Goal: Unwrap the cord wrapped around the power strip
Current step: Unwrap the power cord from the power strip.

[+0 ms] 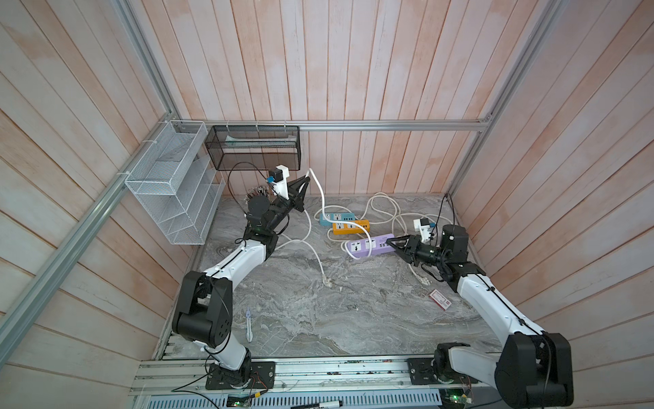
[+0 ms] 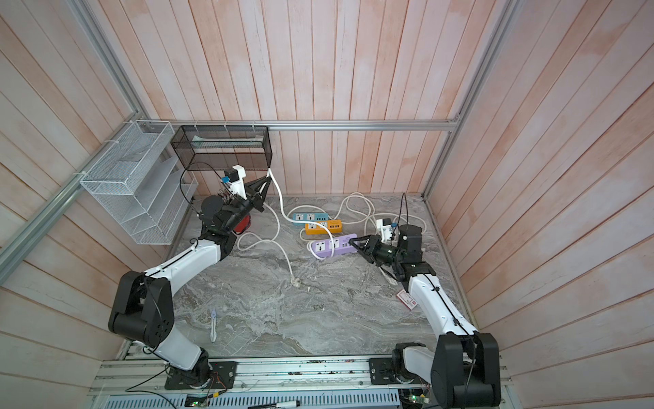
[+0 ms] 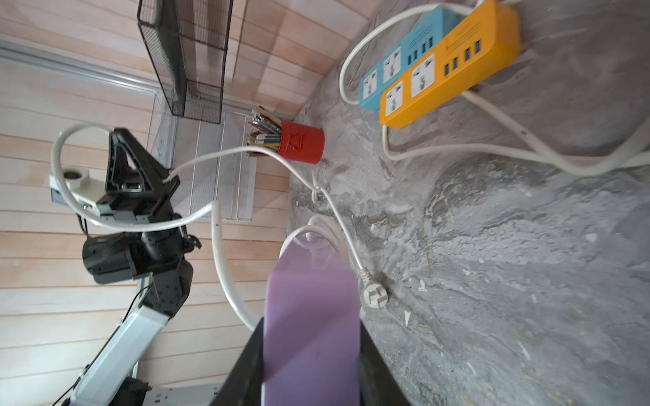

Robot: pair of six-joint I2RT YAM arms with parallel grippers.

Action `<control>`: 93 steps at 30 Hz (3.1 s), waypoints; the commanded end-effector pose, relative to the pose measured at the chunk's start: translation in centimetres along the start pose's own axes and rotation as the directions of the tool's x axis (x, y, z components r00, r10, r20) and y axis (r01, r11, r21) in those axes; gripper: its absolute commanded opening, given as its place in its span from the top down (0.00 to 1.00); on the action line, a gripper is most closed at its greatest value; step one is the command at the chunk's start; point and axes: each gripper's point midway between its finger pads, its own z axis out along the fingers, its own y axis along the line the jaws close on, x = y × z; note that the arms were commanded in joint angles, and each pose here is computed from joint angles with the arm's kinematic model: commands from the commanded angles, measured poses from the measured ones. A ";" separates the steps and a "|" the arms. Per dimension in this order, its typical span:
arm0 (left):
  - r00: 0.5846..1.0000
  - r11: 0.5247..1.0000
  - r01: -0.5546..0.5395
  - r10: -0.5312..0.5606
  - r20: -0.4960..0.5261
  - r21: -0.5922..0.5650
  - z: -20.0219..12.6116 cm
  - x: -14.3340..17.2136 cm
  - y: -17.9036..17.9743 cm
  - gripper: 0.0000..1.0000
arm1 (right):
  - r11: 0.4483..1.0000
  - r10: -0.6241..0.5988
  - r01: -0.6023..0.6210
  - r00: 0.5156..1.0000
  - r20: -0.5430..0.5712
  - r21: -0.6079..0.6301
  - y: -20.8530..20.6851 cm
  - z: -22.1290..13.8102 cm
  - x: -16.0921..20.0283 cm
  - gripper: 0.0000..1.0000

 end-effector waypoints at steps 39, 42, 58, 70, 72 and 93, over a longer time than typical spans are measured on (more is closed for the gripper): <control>0.799 0.853 0.245 -0.447 -0.403 -0.460 -14.1 28.0 4.7 0.52 | 0.795 -0.036 0.311 0.882 0.471 -0.521 23.0 -10.4 -18.5 0.77; 0.795 0.851 0.257 -0.455 -0.401 -0.458 -13.9 28.1 4.6 0.04 | 0.791 -0.052 0.325 0.880 0.472 -0.518 23.9 -10.8 -18.4 0.77; 0.828 0.921 0.286 -0.376 -0.416 -0.263 -13.8 22.3 0.0 0.00 | 0.810 -0.093 0.353 0.866 0.492 -0.469 23.8 -10.6 -18.6 0.77; 0.943 0.988 0.155 -0.156 -0.293 -0.026 -7.9 10.2 -4.6 0.00 | 0.810 -0.092 0.320 0.897 0.432 -0.492 24.0 -7.8 -16.6 0.77; 0.957 0.990 0.139 -0.130 -0.261 0.014 -5.9 8.6 -5.0 0.00 | 0.804 -0.101 0.316 0.907 0.409 -0.504 24.8 -6.9 -15.7 0.77; 1.000 0.979 -0.023 0.023 0.002 0.200 5.5 2.6 -11.8 0.00 | 0.764 -0.124 0.263 0.956 0.266 -0.589 29.0 -2.1 -10.1 0.77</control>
